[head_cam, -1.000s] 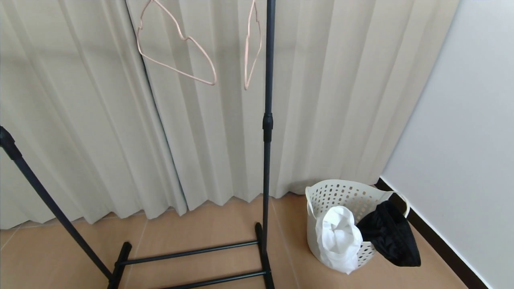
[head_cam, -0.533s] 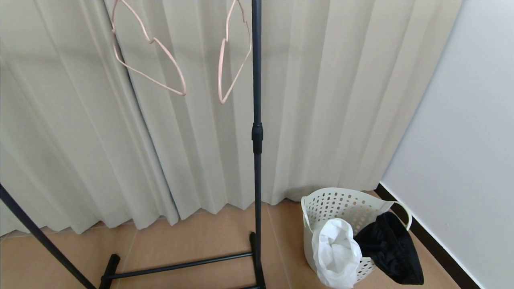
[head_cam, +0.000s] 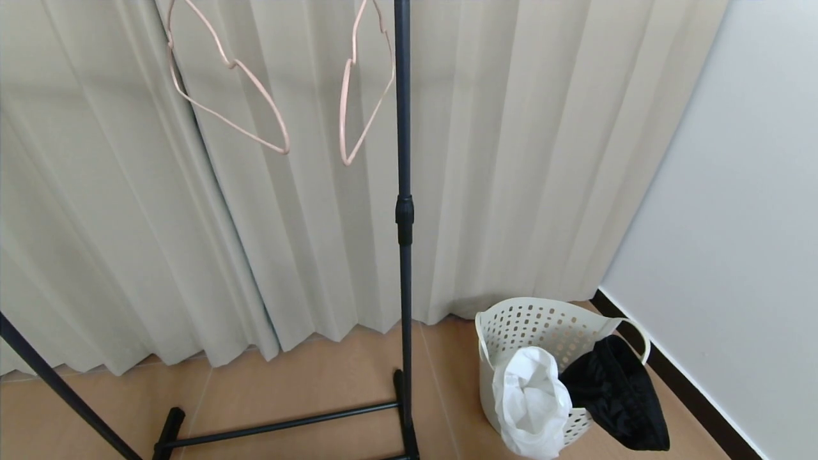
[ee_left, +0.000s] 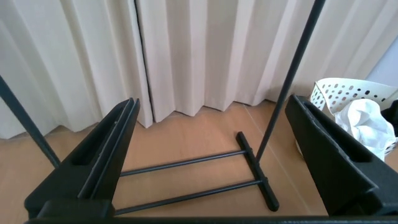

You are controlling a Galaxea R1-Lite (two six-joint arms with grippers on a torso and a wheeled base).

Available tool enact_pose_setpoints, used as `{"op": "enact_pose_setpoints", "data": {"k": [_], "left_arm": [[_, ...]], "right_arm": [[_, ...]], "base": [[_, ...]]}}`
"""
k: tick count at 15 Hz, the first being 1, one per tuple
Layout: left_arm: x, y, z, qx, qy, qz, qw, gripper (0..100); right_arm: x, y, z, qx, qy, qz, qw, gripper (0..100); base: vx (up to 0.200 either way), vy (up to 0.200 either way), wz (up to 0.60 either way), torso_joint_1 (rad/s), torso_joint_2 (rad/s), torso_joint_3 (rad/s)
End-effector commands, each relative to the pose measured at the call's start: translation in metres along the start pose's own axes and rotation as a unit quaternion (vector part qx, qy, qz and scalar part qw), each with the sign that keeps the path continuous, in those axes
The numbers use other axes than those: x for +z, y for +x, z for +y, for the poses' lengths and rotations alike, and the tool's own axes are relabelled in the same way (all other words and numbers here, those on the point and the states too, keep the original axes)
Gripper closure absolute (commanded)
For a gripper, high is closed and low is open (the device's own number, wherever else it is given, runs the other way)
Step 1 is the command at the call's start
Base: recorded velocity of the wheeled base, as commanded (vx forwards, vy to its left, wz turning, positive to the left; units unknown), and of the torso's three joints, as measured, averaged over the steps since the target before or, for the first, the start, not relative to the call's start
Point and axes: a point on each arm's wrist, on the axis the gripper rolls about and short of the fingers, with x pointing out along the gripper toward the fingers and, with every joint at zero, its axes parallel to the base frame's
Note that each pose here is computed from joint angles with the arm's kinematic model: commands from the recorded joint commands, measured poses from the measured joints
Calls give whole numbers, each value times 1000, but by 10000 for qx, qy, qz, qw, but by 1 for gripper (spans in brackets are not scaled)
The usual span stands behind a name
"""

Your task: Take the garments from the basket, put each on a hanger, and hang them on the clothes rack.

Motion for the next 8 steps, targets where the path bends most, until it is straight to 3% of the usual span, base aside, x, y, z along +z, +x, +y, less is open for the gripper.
{"op": "enact_pose_setpoints", "data": {"k": [1,5,8], "left_arm": [[0,0,0,7,-2,6,10000,0],[0,0,0,0,-2,6,10000,0],[0,0,0,0,-2,6,10000,0]], "right_arm": [[0,0,0,-6,-1,4,10000,0],[0,0,0,2,-1,5,10000,0],[0,0,0,-6,6,4,10000,0]], "base": [[0,0,0,0,0,0],[0,0,0,2,1,-14],[0,0,0,4,4,-141]]}}
